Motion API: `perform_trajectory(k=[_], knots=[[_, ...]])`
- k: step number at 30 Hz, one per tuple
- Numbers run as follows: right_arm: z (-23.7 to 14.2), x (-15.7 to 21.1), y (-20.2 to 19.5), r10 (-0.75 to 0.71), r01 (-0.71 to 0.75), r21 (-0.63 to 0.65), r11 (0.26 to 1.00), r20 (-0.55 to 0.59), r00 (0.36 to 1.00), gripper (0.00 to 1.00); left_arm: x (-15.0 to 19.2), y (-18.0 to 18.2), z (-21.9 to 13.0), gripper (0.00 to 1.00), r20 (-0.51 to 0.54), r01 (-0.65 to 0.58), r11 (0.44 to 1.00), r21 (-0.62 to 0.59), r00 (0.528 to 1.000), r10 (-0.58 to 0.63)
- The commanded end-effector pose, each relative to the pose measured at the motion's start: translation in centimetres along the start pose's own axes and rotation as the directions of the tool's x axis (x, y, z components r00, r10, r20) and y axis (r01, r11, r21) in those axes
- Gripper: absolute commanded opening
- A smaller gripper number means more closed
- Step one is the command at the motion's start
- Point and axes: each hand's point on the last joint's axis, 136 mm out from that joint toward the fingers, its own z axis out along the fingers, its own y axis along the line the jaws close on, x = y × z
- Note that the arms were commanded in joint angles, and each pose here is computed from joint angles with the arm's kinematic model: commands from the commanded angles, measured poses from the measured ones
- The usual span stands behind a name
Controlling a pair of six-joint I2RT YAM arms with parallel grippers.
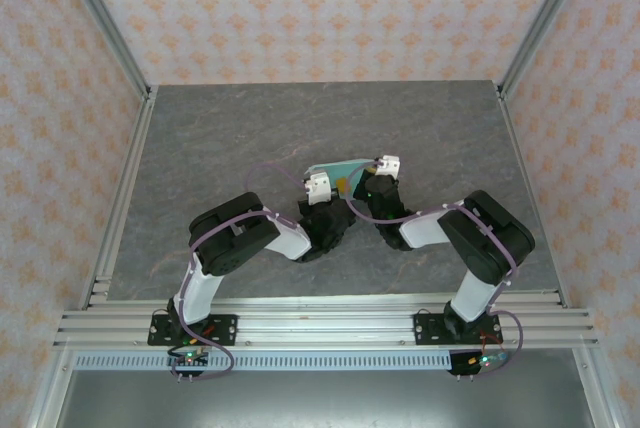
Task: Fold the paper box
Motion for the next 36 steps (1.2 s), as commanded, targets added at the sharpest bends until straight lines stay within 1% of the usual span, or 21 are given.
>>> perform_trajectory(k=[1,9,23,30,36], knots=[[-0.4,2.5,-3.1,-0.047,0.058,0.124,0.991,-0.087,0.995,0.07,4.5,3.7,0.0,0.0,-0.062,-0.244,0.966,-0.082,0.969,0.24],[-0.6,1.3,-3.1,-0.061,0.076,0.162,0.984,-0.097,0.993,0.15,4.3,3.3,0.1,0.0,-0.068,-0.255,0.964,-0.069,0.966,0.251],[-1.0,0.8,-2.3,-0.07,0.087,0.128,0.988,-0.127,0.989,0.31,4.1,3.1,0.2,0.0,-0.074,-0.271,0.96,-0.076,0.961,0.266],[-1.7,0.3,-2.1,-0.073,0.09,0.117,0.989,-0.137,0.988,0.35,3.9,3.0,0.2,0.0,-0.074,-0.278,0.958,-0.071,0.959,0.273],[-2.6,-1.6,-1.9,-0.096,0.114,0.12,0.986,-0.142,0.985,0.35,3.3,2.7,0.0,0.0,-0.077,-0.308,0.95,-0.052,0.95,0.303]])
